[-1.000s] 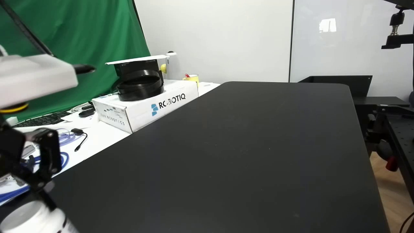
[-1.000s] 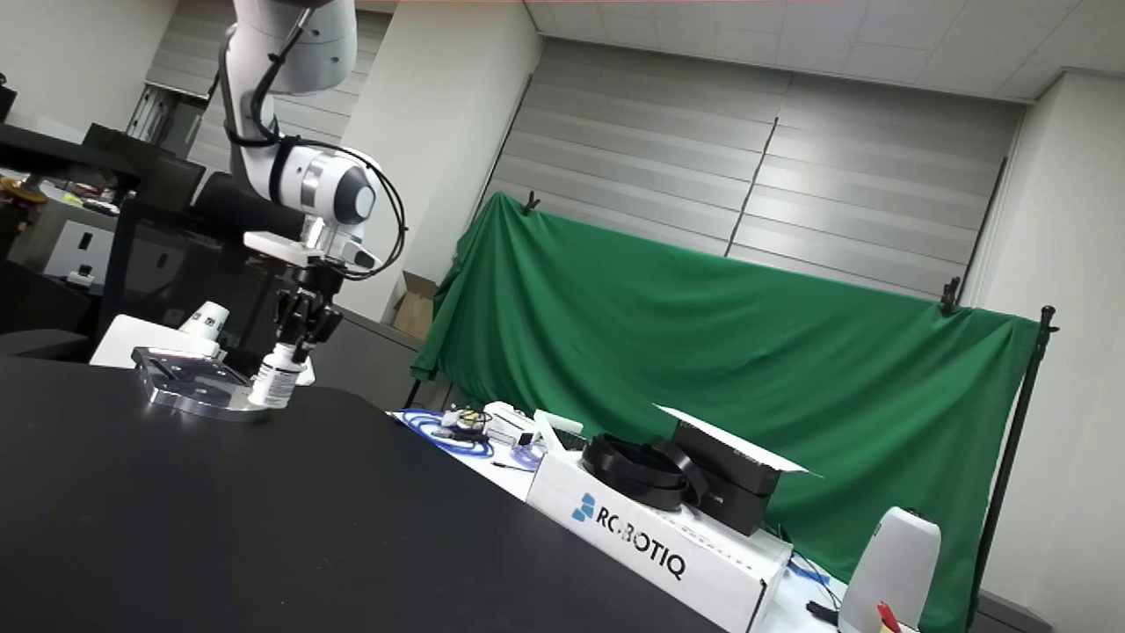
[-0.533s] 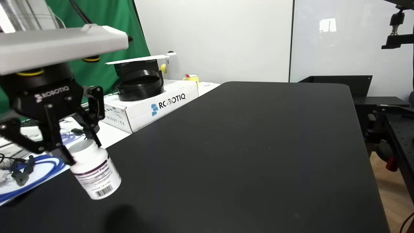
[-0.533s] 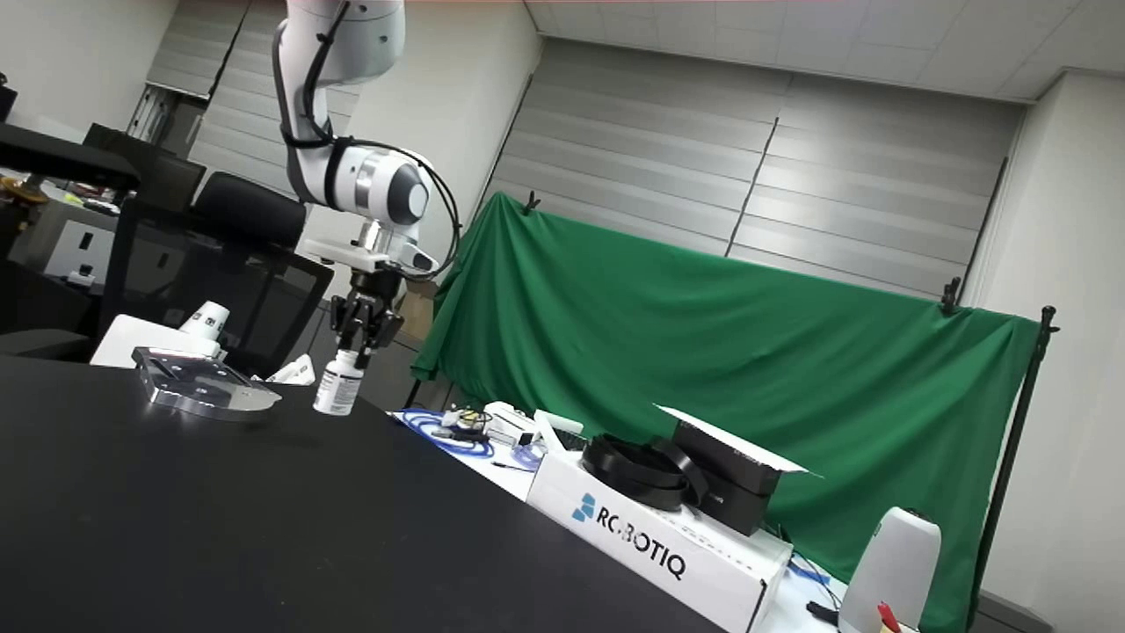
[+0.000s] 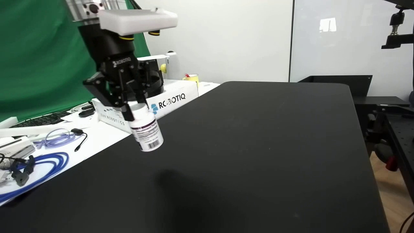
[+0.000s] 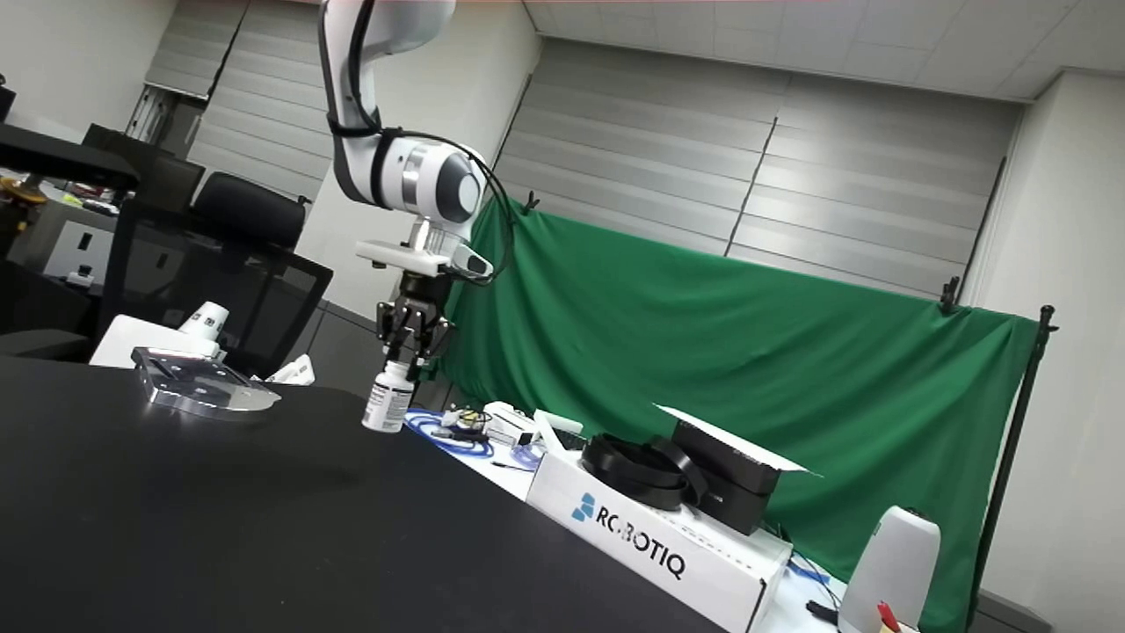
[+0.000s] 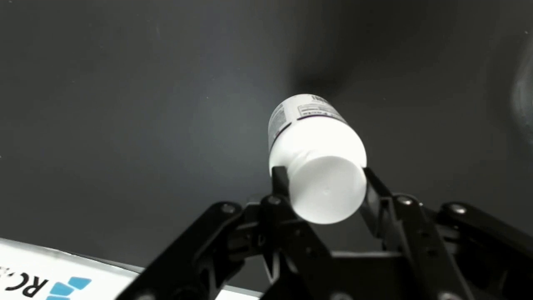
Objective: Put the bottle in the middle of the table
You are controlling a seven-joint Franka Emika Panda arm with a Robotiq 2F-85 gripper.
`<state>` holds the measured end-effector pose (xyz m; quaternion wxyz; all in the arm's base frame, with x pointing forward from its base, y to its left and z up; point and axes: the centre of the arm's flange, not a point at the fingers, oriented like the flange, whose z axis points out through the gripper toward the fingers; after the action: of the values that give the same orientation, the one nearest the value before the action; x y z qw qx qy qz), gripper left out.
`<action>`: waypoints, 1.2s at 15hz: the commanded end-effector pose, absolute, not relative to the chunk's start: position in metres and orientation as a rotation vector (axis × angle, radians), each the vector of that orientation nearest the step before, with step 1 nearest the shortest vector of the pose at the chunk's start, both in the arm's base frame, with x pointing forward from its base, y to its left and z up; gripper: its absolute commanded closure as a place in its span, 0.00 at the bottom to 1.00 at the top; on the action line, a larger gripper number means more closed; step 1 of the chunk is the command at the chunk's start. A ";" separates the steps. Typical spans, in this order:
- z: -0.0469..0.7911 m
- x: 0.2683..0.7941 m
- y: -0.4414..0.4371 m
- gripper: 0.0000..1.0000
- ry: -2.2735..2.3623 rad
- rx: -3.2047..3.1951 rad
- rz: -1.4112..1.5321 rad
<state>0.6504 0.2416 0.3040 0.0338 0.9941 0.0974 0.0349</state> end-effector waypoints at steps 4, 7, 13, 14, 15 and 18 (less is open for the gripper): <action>0.278 0.607 0.162 0.81 0.363 3.037 0.161; 0.263 0.593 0.144 0.81 0.351 3.039 0.217; 0.240 0.572 0.127 0.81 0.340 3.073 0.241; 0.238 0.570 0.126 0.81 0.346 3.075 0.245; 0.239 0.569 0.126 0.81 0.350 3.073 0.255; 0.241 0.567 0.126 0.31 0.350 3.083 0.260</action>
<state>0.5783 0.1312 0.2281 0.0217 0.9905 0.1123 0.0769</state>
